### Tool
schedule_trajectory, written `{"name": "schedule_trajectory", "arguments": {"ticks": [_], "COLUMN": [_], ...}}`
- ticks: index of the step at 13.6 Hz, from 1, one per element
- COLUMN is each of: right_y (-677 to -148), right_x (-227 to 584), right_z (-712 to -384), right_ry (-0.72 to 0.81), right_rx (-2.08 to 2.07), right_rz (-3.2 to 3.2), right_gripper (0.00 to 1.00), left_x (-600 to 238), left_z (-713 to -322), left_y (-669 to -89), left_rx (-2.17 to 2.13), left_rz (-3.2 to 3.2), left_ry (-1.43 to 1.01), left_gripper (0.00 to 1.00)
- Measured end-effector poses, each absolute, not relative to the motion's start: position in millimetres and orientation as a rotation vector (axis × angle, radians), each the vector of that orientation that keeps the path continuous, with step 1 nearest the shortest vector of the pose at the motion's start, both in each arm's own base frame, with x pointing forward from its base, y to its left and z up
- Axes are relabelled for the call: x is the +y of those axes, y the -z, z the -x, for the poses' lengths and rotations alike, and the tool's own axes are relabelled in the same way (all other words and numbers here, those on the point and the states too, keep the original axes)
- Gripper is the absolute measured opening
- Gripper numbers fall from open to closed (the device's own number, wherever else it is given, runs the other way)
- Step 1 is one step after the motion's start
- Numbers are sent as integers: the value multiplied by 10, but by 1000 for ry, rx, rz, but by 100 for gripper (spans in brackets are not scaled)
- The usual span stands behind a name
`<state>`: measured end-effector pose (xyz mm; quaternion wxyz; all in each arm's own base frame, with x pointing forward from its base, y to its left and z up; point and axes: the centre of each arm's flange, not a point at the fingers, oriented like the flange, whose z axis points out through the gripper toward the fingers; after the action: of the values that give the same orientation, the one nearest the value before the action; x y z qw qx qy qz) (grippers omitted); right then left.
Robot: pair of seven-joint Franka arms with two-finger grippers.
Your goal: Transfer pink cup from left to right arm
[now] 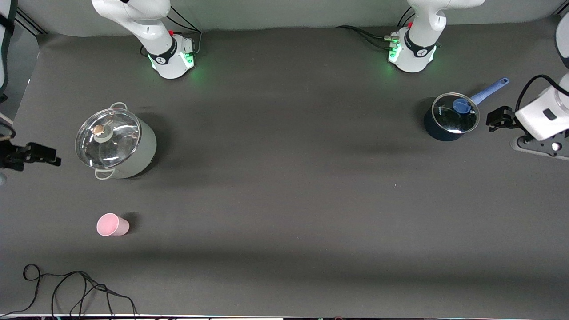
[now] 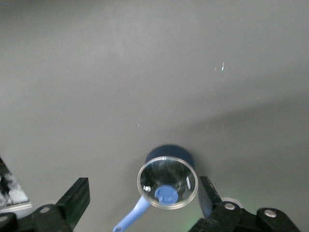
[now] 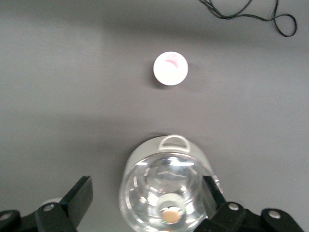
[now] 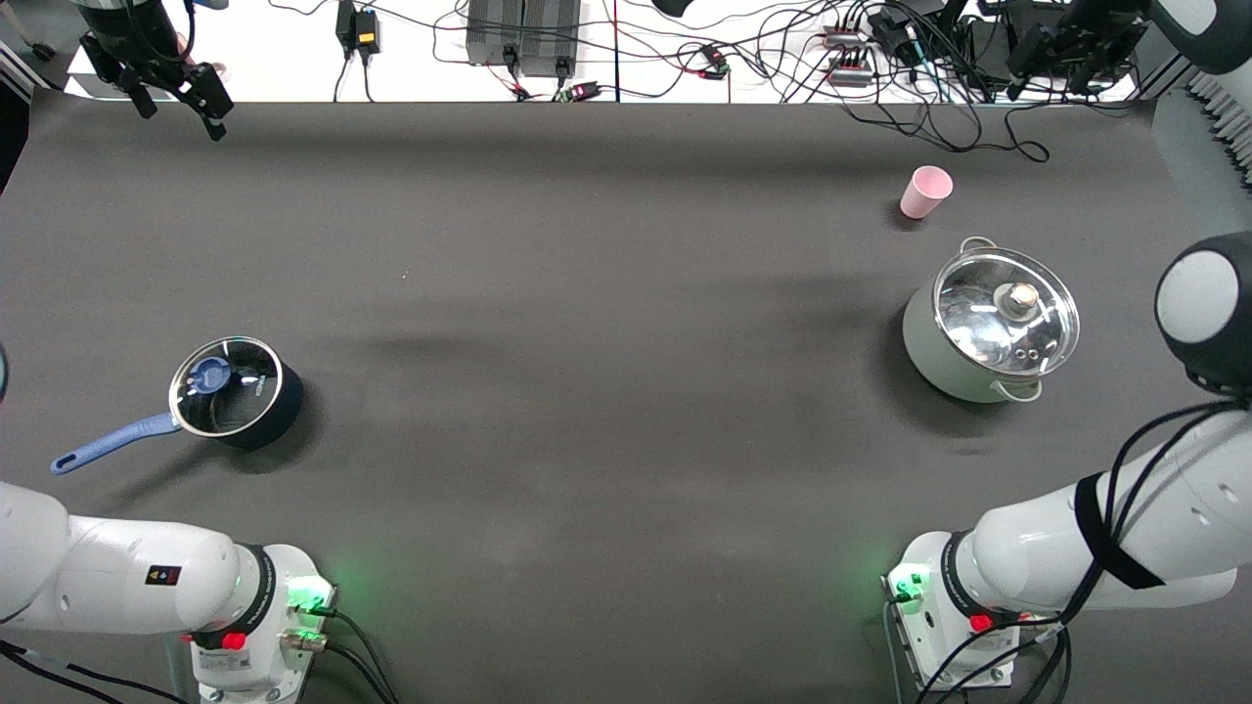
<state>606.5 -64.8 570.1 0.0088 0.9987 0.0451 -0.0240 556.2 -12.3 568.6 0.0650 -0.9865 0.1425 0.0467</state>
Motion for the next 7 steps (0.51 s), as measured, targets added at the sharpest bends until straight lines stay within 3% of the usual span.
{"name": "schedule_trajectory", "arguments": {"ticks": [7], "right_y": [-5899], "right_x": [-503], "right_z": [-5778], "right_ry": [42], "right_rx": [123], "right_rz": [-3127], "right_gripper": [100], "left_x": [-456], "left_z": [-5470], "left_y": [-5806], "left_rx": [144], "left_rz": [3103], "left_ry": [70], "left_gripper": [100]}}
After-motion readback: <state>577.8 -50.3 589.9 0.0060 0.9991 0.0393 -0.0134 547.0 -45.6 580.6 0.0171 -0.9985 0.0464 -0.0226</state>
